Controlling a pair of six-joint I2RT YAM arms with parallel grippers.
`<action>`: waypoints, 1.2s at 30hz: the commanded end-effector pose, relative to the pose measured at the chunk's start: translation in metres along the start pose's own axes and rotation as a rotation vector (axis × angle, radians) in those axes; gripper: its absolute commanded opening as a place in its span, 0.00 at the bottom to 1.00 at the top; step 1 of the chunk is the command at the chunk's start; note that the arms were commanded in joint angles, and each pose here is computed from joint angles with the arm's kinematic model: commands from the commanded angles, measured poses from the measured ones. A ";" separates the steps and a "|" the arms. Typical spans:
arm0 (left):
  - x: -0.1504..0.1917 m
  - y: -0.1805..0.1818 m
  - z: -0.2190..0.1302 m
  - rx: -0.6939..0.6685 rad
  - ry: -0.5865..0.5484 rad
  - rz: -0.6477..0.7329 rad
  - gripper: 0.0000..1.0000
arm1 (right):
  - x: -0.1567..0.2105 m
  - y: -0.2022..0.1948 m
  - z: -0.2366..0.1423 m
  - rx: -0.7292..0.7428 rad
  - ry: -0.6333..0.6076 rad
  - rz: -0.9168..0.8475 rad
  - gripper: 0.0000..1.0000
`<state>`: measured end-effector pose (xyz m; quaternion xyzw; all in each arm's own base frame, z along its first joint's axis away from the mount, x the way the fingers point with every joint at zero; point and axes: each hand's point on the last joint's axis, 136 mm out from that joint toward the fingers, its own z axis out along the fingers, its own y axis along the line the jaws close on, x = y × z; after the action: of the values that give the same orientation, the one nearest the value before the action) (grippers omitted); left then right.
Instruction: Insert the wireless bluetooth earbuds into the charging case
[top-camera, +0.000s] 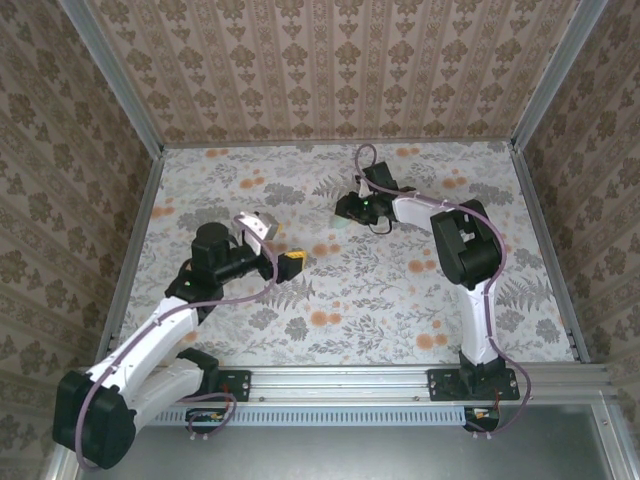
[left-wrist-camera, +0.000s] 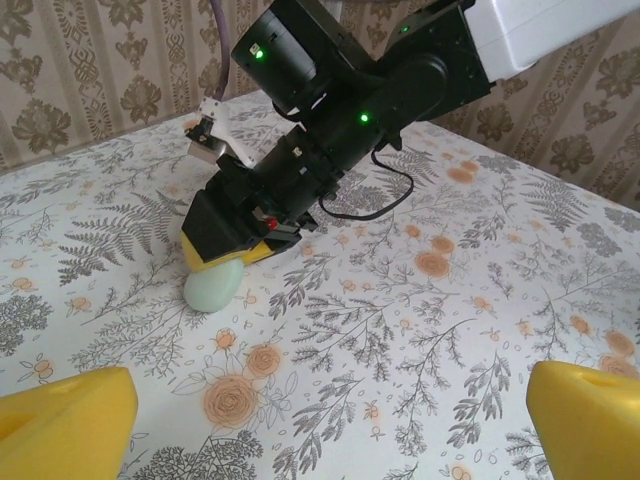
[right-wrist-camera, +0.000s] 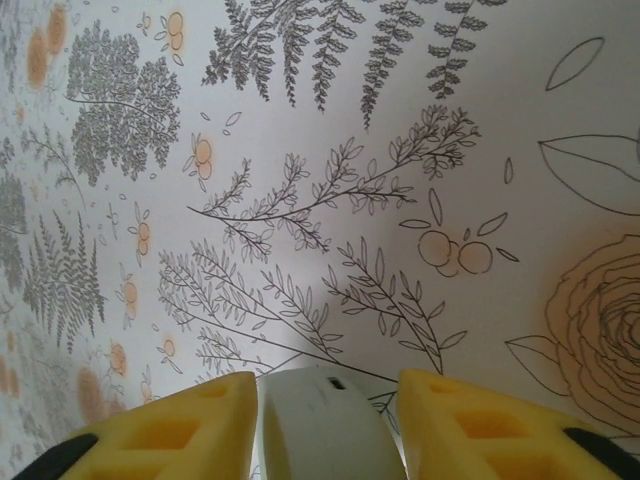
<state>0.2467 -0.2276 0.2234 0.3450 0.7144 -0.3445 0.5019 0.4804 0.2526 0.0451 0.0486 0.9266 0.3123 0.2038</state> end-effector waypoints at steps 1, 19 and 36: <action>-0.007 0.005 0.002 -0.010 -0.015 0.042 1.00 | -0.011 0.014 -0.026 0.030 -0.037 -0.062 0.45; -0.006 0.136 -0.067 -0.669 0.051 -0.109 1.00 | -0.024 -0.007 -0.225 0.380 -0.442 -0.272 0.82; 0.096 0.205 -0.135 -1.151 0.156 -0.083 1.00 | 0.009 -0.143 -0.274 0.708 -0.739 -0.211 1.00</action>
<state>0.3245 -0.0136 0.1301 0.0560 0.8574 0.0630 0.5077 0.3464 -0.0062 0.1160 0.1301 0.8898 -0.0713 0.4316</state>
